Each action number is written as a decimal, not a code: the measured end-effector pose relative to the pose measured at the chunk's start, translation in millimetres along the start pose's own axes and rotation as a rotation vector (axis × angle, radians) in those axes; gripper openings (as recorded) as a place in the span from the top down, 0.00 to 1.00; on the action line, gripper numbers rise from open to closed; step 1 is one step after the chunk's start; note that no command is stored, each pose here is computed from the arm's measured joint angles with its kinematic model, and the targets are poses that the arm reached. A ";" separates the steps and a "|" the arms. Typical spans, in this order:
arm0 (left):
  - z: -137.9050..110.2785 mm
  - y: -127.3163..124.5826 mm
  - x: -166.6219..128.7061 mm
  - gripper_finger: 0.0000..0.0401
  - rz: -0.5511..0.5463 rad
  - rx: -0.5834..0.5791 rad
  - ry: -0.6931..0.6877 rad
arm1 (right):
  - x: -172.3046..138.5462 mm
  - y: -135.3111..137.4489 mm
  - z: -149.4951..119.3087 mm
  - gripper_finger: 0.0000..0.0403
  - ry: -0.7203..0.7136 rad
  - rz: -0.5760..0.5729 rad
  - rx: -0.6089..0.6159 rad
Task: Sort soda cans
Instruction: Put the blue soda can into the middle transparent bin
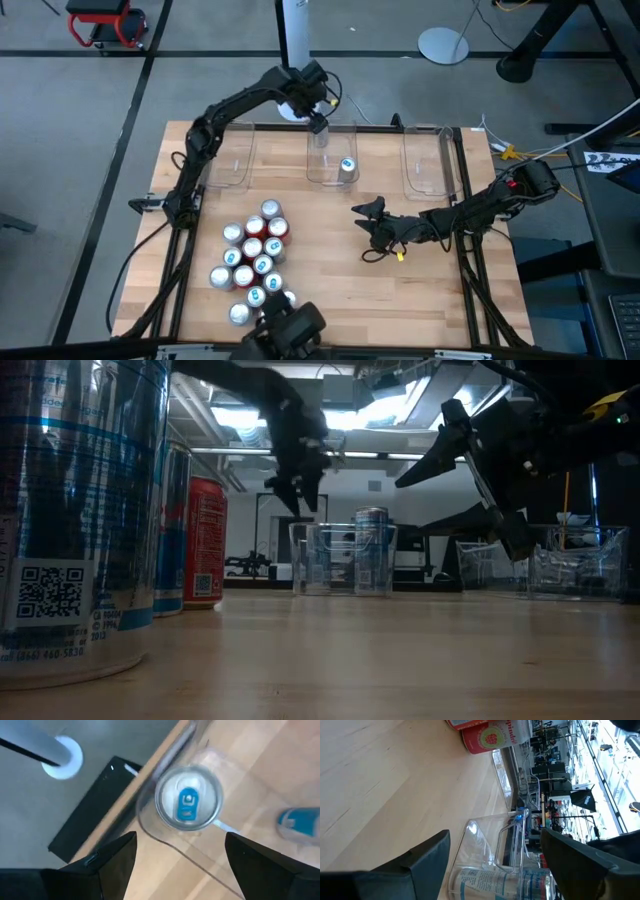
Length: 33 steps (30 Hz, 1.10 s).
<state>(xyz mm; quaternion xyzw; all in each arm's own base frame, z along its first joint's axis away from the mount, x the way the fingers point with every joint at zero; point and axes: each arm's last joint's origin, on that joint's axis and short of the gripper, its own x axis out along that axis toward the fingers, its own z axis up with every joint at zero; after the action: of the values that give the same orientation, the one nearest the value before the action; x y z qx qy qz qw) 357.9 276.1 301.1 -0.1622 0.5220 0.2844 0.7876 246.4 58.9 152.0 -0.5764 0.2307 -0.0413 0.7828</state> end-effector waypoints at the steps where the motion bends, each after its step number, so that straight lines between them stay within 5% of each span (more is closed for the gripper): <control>1: -0.4 -2.3 -9.3 0.27 -0.001 0.006 -0.012 | 0.0 0.0 0.0 0.23 0.000 0.000 0.000; 13: -34.3 -69.2 -114.1 0.27 -0.077 0.199 -0.084 | 0.0 0.4 -0.2 0.23 0.002 0.004 -0.003; 20: -73.3 -121.1 -149.4 0.27 -0.137 0.300 0.020 | 0.0 0.5 -0.3 0.23 0.002 0.005 0.005; 33: -146.4 -215.5 -208.4 0.27 -0.246 0.380 -0.011 | 0.0 0.5 0.0 0.23 -0.005 0.008 0.008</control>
<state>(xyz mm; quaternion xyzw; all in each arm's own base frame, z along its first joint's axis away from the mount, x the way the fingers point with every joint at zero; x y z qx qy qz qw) 322.9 -32.1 423.8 -0.0719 0.5383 0.0836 0.8355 246.2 59.0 151.5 -0.5724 0.2309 -0.0376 0.7859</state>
